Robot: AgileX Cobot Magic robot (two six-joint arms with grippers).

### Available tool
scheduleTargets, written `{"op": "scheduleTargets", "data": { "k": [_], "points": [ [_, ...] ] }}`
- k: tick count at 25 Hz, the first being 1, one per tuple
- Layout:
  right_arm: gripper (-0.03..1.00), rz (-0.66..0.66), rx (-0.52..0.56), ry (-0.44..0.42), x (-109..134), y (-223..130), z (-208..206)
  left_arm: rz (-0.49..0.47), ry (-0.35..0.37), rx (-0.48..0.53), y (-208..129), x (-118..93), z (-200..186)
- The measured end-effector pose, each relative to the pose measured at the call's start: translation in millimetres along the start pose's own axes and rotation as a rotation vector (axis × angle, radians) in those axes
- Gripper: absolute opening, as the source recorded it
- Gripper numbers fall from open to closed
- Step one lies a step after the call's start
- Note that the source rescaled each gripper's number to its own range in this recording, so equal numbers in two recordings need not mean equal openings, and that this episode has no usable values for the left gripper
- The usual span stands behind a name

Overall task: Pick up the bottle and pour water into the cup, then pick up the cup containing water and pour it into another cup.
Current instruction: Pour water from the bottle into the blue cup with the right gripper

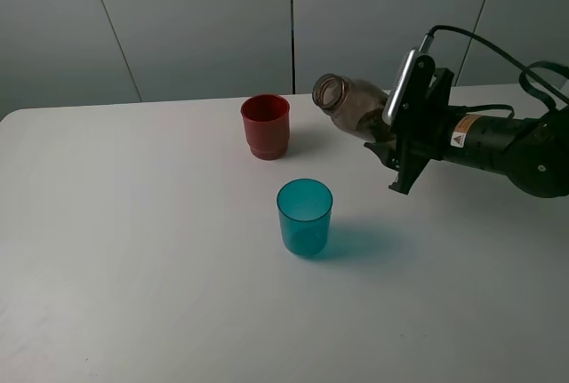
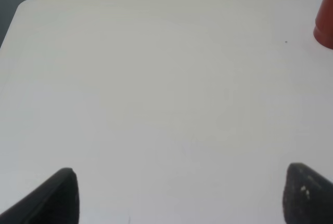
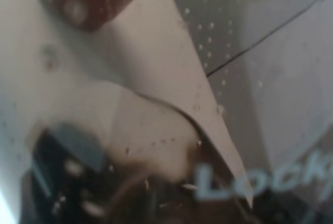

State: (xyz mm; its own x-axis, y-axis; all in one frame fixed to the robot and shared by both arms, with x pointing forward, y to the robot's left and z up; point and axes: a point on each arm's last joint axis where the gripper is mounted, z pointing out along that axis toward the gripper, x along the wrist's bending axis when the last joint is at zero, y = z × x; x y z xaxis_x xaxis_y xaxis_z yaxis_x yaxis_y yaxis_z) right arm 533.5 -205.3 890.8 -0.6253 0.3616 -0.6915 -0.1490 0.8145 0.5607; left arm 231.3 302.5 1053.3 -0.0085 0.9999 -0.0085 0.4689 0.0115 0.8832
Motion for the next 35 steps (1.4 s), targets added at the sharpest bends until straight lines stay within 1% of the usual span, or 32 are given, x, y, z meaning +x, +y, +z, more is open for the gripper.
{"op": "scheduleTargets", "data": {
  "k": [6,13,15,22,35],
  "points": [
    [0.0,-0.094,-0.001,0.003,0.3,0.0,0.0,0.0,0.0,0.0,0.0,0.0,0.0],
    [0.0,-0.285,-0.003,0.005,0.5,0.2,0.0,0.0,0.0,0.0,0.0,0.0,0.0],
    [0.0,-0.317,-0.003,0.005,0.5,0.2,0.0,0.0,0.0,0.0,0.0,0.0,0.0],
    [0.0,-0.393,-0.002,0.004,0.4,0.1,0.0,0.0,0.0,0.0,0.0,0.0,0.0],
    [0.0,-0.413,0.001,-0.001,-0.1,0.0,0.0,0.0,0.0,0.0,0.0,0.0,0.0]
  ]
}}
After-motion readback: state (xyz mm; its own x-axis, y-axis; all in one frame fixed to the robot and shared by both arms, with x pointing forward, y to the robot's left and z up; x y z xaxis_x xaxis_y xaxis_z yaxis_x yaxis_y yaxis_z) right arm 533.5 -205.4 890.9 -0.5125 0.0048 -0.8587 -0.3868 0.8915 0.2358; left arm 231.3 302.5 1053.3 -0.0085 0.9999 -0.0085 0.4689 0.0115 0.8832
